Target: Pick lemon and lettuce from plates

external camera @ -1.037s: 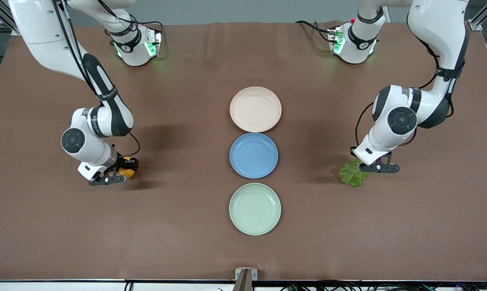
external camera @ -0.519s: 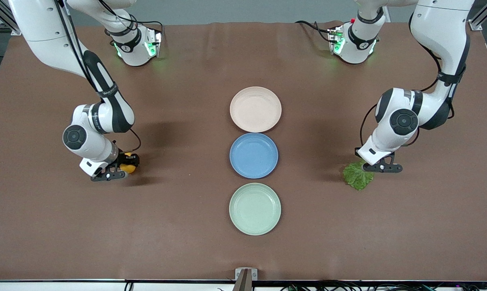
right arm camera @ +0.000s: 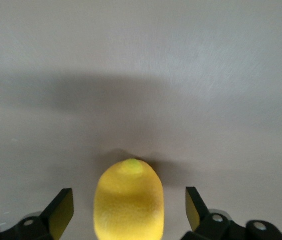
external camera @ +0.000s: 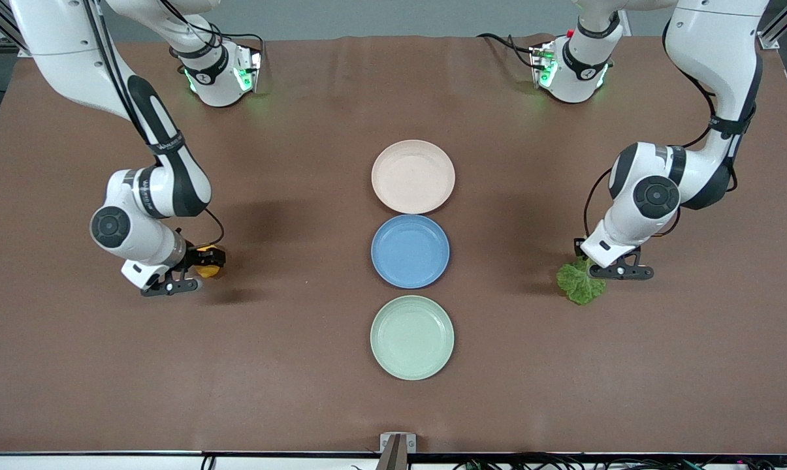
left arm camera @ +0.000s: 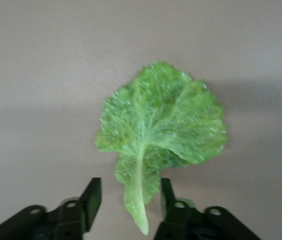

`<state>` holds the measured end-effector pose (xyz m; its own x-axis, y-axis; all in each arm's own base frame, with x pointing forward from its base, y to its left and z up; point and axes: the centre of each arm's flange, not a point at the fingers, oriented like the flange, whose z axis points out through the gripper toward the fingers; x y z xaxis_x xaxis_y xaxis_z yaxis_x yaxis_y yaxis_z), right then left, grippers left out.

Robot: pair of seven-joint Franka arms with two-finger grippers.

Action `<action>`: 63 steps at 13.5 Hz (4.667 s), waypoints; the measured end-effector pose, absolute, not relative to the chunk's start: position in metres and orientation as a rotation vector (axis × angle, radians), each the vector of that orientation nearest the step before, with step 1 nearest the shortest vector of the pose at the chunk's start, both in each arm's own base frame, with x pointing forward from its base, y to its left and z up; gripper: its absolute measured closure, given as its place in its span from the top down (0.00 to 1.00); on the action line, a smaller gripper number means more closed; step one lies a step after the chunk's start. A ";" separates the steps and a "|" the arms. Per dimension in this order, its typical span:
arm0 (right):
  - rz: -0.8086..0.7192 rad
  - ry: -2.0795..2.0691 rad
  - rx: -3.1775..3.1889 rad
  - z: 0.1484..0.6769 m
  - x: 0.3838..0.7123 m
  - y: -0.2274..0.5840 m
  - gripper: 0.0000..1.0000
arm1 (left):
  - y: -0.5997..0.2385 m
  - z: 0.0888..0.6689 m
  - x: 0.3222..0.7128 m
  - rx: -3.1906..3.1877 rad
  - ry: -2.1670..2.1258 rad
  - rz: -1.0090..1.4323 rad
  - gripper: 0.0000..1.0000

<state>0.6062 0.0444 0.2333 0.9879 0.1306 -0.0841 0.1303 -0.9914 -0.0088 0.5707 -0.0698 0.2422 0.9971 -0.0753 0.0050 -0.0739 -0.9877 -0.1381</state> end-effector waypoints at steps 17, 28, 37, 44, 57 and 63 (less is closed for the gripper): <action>0.198 0.065 -3.133 0.514 0.665 -0.069 1.00 | -0.051 0.447 0.627 -2.950 -0.155 -0.231 1.00; 0.238 0.041 -3.118 0.551 0.644 -0.061 1.00 | -0.051 0.574 0.587 -3.047 -0.097 -0.111 1.00; 0.153 0.022 -3.124 0.573 0.579 -0.048 1.00 | -0.039 0.642 0.539 -3.084 -0.028 -0.043 1.00; 0.107 0.033 -3.123 0.591 0.555 -0.052 1.00 | -0.023 0.667 0.519 -3.112 -0.001 0.022 1.00; 0.048 0.032 -3.119 0.610 0.526 -0.051 1.00 | -0.040 0.671 0.511 -3.113 0.048 0.049 1.00; 0.047 0.011 -3.120 0.611 0.526 -0.045 1.00 | -0.041 0.670 0.510 -3.113 0.050 0.059 1.00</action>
